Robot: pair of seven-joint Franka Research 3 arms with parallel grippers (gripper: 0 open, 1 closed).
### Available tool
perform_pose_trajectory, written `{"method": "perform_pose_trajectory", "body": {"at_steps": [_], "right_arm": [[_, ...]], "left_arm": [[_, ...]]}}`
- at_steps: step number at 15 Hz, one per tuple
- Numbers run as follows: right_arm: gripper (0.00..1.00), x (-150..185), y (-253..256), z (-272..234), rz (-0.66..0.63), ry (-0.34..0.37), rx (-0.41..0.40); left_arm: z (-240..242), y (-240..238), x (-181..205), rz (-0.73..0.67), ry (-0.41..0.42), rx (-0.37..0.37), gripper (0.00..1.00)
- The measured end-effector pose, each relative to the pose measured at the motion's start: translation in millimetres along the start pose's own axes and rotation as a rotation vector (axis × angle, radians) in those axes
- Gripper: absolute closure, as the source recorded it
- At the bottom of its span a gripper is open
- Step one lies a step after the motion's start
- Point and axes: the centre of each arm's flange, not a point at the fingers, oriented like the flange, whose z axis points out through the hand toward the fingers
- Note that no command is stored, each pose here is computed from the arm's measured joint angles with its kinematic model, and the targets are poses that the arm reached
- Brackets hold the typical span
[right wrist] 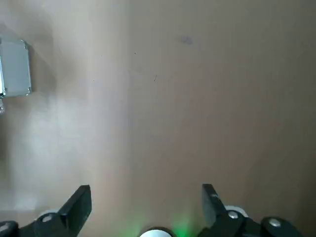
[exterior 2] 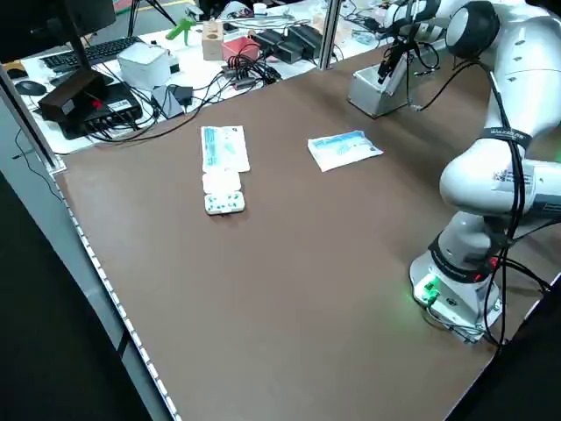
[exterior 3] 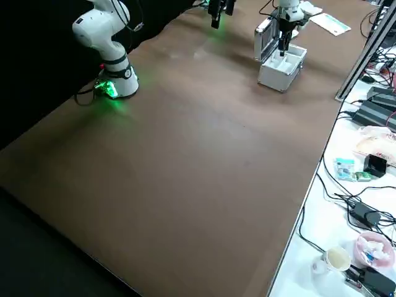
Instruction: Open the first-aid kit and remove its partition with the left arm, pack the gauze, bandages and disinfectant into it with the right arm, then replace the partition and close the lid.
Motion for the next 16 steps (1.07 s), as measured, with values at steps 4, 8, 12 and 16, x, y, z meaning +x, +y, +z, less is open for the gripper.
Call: {"method": "perform_pose_trajectory", "body": {"at_steps": [4, 8, 12, 16], "right_arm": [[0.01, 0.0, 0.1, 0.0, 0.0, 0.0, 0.0], [0.01, 0.0, 0.3, 0.0, 0.001, 0.0, 0.0], [0.01, 0.0, 0.5, 0.0, 0.001, 0.0, 0.0], [0.01, 0.0, 1.0, 0.0, 0.002, 0.0, 0.0]], "left_arm": [[-19.0, 0.1, 8.0, -0.017, 0.007, -0.005, 0.03], [-57.5, -15.3, 27.5, -0.053, 0.008, -0.004, 0.0], [-97.3, -30.9, 41.3, -0.077, 0.003, 0.0, 0.02], [-155.2, -45.2, 34.9, -0.083, -0.095, 0.038, 0.37]]}}
